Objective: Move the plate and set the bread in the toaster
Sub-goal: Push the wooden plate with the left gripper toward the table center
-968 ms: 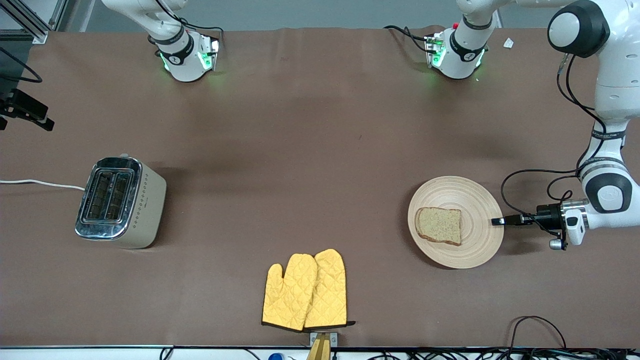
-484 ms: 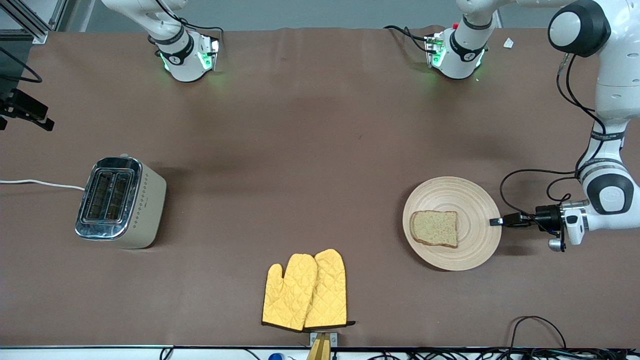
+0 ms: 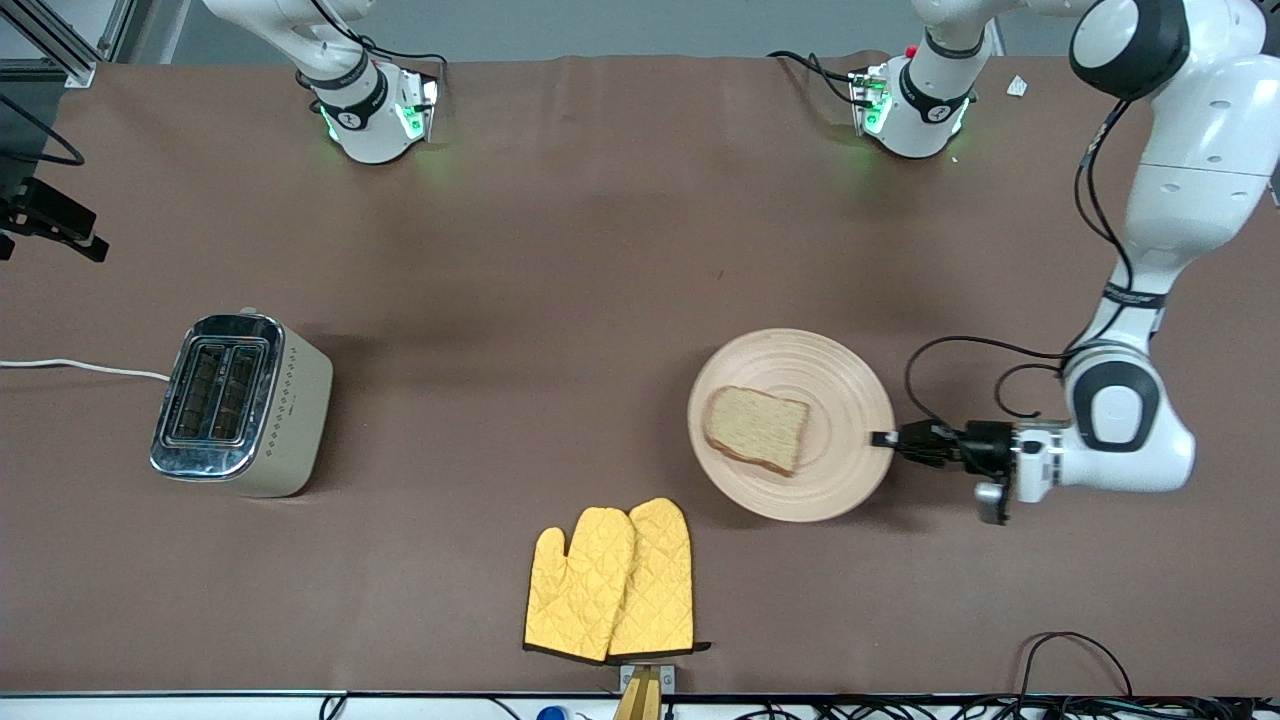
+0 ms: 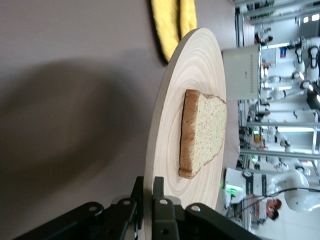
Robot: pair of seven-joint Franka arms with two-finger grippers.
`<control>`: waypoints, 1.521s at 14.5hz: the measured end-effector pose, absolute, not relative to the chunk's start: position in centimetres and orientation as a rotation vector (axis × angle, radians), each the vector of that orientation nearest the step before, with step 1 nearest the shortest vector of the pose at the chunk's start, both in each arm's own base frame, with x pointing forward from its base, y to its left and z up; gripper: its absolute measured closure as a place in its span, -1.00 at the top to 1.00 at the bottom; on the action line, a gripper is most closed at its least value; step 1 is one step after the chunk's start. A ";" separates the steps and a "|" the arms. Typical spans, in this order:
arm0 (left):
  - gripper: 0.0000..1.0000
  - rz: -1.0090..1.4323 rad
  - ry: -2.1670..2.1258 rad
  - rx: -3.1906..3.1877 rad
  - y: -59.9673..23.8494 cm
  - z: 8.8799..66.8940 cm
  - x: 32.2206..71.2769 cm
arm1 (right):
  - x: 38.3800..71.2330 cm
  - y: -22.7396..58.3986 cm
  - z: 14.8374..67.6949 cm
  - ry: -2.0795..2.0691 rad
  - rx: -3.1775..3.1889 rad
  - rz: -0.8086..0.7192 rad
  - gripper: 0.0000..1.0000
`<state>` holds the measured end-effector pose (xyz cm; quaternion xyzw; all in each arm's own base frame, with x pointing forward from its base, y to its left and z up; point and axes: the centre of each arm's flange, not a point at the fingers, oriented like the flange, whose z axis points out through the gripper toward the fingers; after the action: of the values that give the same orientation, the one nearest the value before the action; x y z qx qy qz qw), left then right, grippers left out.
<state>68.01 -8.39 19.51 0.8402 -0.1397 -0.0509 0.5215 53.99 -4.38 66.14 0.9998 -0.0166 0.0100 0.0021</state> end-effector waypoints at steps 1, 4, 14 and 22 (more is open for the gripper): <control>-0.81 -0.146 -0.360 2.009 -11.2 19.6 67.7 | 54.0 -4.4 66.1 -0.052 3.137 0.031 1.00; -0.81 -0.159 -0.419 2.007 -18.7 19.7 66.8 | 54.0 -4.4 66.1 -0.052 3.137 0.031 1.00; -0.81 -0.188 -0.381 1.979 -34.3 16.2 61.2 | 54.4 -4.7 65.9 -0.061 3.135 0.049 1.00; -0.81 -0.219 -0.275 1.996 -36.4 11.0 59.0 | 55.0 -4.7 65.3 -0.060 3.133 0.053 1.00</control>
<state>58.99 -36.43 10.97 0.8358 -0.1152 -0.0916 0.5289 55.02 -4.75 65.27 0.9997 -0.0190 0.0170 0.0035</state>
